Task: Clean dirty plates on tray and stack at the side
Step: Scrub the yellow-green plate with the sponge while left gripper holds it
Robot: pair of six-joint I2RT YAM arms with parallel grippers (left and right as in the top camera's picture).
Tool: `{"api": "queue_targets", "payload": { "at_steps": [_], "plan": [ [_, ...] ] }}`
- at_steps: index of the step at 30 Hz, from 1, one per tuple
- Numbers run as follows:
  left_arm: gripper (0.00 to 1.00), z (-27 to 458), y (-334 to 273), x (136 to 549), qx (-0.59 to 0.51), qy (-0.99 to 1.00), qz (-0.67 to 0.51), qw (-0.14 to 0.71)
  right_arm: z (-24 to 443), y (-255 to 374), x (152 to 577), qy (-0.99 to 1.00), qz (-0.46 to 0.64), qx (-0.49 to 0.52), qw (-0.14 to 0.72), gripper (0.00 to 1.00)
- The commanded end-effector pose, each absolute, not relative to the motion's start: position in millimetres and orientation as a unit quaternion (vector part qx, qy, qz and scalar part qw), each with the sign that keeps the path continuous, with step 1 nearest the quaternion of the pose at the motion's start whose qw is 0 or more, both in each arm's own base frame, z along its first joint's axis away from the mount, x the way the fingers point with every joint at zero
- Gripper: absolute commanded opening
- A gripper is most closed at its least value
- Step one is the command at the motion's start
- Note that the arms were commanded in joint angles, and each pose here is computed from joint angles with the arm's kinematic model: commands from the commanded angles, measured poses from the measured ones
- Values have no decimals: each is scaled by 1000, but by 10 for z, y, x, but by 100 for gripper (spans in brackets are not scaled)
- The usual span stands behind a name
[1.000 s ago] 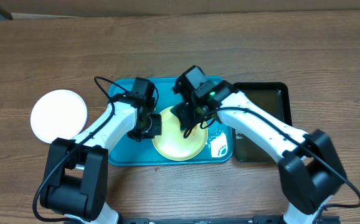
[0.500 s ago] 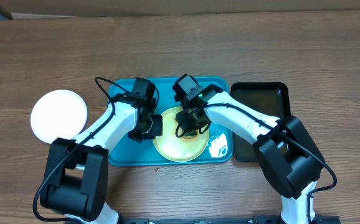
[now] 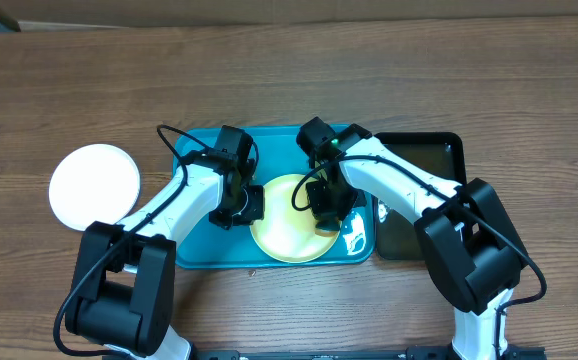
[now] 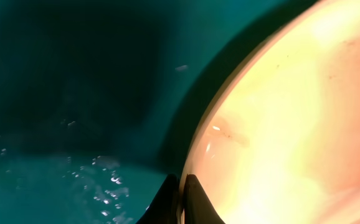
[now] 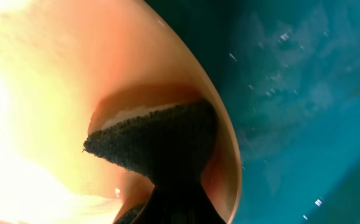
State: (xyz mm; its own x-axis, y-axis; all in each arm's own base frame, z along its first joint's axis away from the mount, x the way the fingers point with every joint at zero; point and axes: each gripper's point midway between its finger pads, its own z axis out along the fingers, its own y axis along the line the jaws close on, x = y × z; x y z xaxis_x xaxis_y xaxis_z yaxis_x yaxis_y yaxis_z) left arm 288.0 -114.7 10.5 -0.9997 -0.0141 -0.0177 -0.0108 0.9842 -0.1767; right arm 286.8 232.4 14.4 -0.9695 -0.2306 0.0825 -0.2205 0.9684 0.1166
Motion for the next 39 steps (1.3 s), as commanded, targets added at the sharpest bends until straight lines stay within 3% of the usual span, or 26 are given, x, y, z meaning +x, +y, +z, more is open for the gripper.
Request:
{"api": "queue_targets", "payload": {
  "at_steps": [1,10,15,18,20,22,32,39],
  "plan": [
    [4,51,-1040,2846,-8,998,-64,3,45,2498,2894,-988,-99,108,48,4],
    [4,51,-1042,2837,-9,998,-65,1,108,2847,3262,-979,-153,127,-42,11],
    [4,51,-1042,2836,-10,998,-65,1,112,2833,2963,-965,-172,196,14,5],
    [4,51,-1042,2838,-9,998,-65,1,38,2506,2881,-978,-93,183,37,4],
    [4,51,-1042,2837,-9,998,-65,1,9,2137,3090,-990,12,142,-2,4],
    [4,51,-1040,2830,-10,998,-64,0,29,2090,3197,-990,25,140,-21,4],
    [4,50,-1035,2811,-10,998,-63,-4,135,2384,3710,-976,-20,172,-129,5],
    [4,50,-1032,2802,-10,998,-63,-6,181,2574,3781,-971,-65,176,-147,4]
  ]
}}
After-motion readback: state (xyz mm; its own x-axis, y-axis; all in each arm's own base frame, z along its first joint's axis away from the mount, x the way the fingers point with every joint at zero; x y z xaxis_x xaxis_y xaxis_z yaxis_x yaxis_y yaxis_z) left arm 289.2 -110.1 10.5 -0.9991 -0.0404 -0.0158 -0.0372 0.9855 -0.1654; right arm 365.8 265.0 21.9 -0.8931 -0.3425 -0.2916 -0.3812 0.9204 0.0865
